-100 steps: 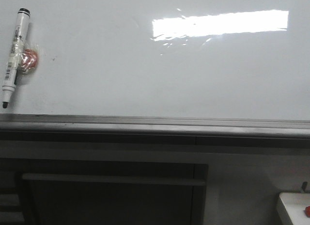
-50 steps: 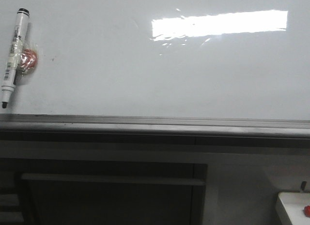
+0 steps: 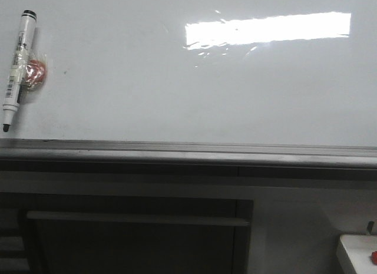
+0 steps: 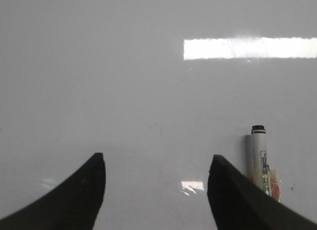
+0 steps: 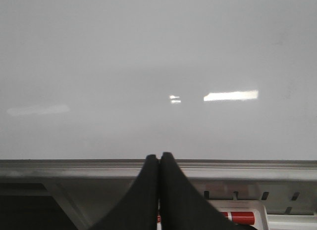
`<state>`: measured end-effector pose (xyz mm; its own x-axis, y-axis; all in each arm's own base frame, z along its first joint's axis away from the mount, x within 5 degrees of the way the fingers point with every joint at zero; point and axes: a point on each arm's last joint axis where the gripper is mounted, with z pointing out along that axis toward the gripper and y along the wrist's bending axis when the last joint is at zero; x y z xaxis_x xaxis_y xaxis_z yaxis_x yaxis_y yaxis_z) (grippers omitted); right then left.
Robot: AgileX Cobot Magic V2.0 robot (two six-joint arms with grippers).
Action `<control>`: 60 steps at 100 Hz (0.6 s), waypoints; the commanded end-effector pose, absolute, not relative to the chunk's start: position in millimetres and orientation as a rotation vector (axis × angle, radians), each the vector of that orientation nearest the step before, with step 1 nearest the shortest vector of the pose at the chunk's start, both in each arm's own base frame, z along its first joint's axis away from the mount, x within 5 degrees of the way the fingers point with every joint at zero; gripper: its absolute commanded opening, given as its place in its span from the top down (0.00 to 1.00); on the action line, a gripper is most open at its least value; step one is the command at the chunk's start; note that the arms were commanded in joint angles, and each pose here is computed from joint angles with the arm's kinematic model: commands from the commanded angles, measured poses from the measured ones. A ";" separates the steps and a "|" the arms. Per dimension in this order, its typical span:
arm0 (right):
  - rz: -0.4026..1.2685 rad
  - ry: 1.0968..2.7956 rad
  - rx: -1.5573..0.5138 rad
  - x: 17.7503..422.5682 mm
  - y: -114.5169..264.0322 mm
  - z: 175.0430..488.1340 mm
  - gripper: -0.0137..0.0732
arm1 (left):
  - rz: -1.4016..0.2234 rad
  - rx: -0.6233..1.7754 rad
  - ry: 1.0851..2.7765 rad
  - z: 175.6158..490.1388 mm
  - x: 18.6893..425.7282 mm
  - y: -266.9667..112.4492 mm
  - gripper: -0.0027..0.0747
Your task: Write number 0 on whiteboard
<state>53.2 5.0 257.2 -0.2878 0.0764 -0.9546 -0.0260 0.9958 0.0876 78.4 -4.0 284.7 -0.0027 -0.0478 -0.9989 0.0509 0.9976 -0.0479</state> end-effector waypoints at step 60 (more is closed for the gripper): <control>0.110 1.759 0.048 56.3 4.7 275.4 0.91 | -0.446 0.260 1.640 263.9 146.6 -72.2 0.38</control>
